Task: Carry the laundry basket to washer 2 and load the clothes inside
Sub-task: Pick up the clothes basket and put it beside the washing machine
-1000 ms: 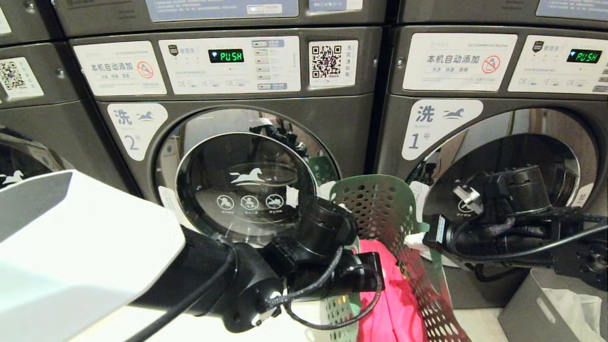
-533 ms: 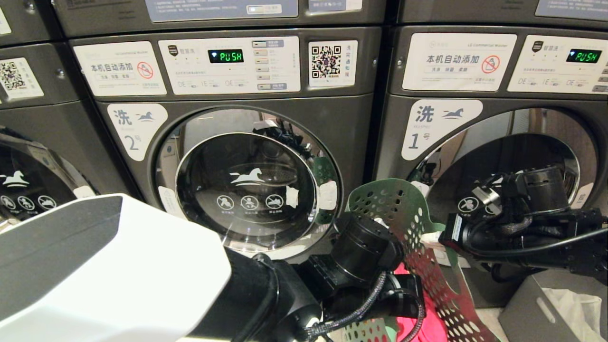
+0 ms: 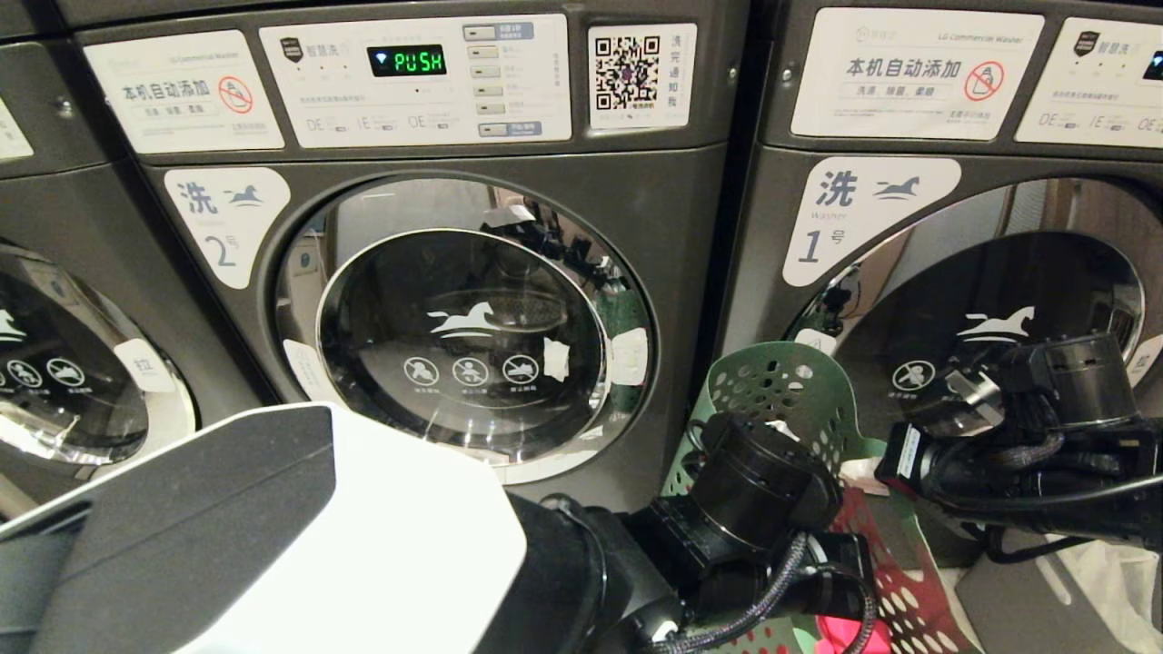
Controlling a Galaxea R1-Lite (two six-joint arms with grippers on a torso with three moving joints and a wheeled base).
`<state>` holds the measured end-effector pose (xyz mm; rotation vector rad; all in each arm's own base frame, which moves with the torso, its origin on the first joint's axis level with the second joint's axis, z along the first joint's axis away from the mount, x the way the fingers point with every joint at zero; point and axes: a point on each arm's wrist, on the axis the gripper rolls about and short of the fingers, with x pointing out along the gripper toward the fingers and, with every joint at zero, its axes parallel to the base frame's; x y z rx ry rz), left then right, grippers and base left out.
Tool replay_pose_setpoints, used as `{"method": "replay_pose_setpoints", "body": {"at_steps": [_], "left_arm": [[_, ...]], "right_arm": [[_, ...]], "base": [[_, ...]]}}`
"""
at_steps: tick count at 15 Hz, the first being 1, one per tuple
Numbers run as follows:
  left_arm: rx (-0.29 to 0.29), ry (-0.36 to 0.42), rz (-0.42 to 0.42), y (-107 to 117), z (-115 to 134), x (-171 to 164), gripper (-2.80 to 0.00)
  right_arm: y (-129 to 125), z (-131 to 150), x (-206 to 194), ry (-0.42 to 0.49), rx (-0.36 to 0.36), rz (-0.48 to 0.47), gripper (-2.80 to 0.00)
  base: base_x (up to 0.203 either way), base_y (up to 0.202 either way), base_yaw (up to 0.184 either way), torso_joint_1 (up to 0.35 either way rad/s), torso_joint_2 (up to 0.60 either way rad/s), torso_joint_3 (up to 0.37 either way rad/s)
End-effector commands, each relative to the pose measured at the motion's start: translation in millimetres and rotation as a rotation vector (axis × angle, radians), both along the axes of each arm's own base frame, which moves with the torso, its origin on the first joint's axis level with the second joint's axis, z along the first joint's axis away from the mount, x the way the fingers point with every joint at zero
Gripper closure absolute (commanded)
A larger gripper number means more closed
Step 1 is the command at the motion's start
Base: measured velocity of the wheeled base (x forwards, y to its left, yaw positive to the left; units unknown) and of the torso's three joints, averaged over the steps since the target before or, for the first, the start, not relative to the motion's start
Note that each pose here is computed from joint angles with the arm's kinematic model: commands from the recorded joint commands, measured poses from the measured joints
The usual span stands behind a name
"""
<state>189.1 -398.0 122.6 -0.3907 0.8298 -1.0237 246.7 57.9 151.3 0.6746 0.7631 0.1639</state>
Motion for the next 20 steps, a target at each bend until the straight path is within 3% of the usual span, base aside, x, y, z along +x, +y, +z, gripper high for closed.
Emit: {"method": "replay_pose_setpoints", "body": {"at_steps": [1, 10, 20], "left_arm": [[-0.001, 0.005, -0.014, -11.2, -8.0, -2.5, 0.0], [-0.043, -0.003, -0.085, -54.5, -18.0, -21.9, 0.0], [-0.051, 0.028, -0.107, -91.8, -51.3, -28.9, 0.0]], "right_arm": [[-4.3, -1.8, -9.4, 0.036, -0.002, -0.011, 0.0], [-33.6, -4.2, -15.1, 0.039, -0.037, -0.108, 0.0], [-54.9, -27.2, -15.3, 0.173, -0.045, -0.199, 0.0]], "base": [[0.0, 0.0, 0.0, 0.002, 0.0, -0.202], [0.0, 0.0, 0.0, 0.004, 0.0, -0.2], [0.0, 0.0, 0.0, 0.003, 0.0, -0.198]]}}
